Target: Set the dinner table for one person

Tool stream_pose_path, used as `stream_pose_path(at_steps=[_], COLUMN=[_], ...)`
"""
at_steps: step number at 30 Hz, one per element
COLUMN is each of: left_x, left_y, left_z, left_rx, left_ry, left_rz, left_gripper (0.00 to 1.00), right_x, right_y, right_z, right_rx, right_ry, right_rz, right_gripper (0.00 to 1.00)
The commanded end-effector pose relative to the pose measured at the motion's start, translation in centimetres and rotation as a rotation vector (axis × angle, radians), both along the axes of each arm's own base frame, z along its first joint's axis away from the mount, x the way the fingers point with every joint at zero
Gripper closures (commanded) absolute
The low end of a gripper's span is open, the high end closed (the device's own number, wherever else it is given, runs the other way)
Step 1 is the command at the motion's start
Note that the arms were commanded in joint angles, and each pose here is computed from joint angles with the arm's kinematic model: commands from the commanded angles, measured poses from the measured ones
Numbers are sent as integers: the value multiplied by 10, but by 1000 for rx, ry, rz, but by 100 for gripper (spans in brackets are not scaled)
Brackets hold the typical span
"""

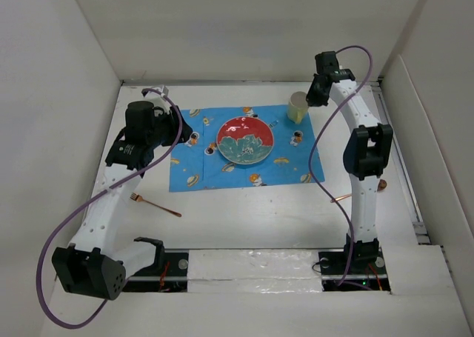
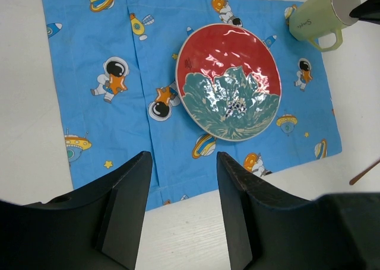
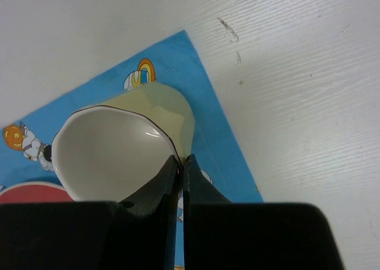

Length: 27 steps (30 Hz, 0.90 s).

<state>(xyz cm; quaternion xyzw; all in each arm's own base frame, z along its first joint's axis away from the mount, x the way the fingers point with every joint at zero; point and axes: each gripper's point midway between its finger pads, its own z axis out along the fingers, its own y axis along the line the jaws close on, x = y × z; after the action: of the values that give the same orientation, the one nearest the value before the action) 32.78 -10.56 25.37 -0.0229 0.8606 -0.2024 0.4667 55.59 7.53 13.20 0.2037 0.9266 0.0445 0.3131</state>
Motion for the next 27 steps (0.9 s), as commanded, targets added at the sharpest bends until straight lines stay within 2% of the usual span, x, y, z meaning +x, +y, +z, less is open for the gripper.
stream_pose_path(at_steps=[1,2,3,6,8,9,10,11,12,13,14,15,16,17,18,20,21,23,24,26,27], left_x=[5,5,5,4,3,2,2,1,-1,-2,-5,-8,-9,-13,-16,-24,-27,-34,-37,-44,-49], left_y=[-4,-5,-5,-6,-9,-9,-10,-12,-13,-15,-18,-19,-20,-24,-26,-32,-33,-34,-35,-36,-37], left_z=[14,15,15,16,17,17,18,19,19,21,21,19,19,19,16,11,7,6,0,-3,-13], left_rx=[-12,-14,-14,-22,-32,-35,-40,-52,-56,-63,-78,-84,-91,-106,-117,-142,-148,-158,-160,-170,-177], left_ry=[-54,-55,-54,-51,-50,-49,-48,-49,-46,-49,-45,-39,-40,-38,-27,-5,8,11,24,30,53], left_rz=[-16,-18,-20,-26,-34,-36,-40,-50,-56,-62,-76,-82,-88,-109,-118,-155,-159,-170,-175,-189,-197], left_gripper=[55,55,55,55,55,55,55,55,55,56,57,62,69,77,100,100,100,100,96,81,67], right_x=[16,18,20,22,17,10,1,-6,-16,-36,-53,-69,-89,-106,-137,-175,-202,-233,-243,-267,-281], right_y=[14,16,18,8,-3,-17,-25,-34,-43,-60,-68,-74,-90,-95,-99,-120,-126,-141,-144,-150,-156], right_z=[37,41,50,75,88,115,104,106,108,142,104,97,118,103,53,43,10,-1,-9,-27,-39], right_rx=[33,42,52,82,108,112,114,113,112,134,141,160,200,215,221,216,204,199,196,161,130], right_ry=[-113,-125,-144,-188,-209,-260,-242,-254,-266,-345,-291,-282,-347,-324,-217,-214,-137,-95,-75,-7,37], right_rz=[18,21,25,-3,-42,-66,-87,-116,-147,-204,-241,-268,-334,-359,-398,-502,-539,-621,-638,-676,-702], right_gripper=[89,82,69,49,45,45,45,47,65,77,91,100,100,100,100,100,100,100,93,77,59])
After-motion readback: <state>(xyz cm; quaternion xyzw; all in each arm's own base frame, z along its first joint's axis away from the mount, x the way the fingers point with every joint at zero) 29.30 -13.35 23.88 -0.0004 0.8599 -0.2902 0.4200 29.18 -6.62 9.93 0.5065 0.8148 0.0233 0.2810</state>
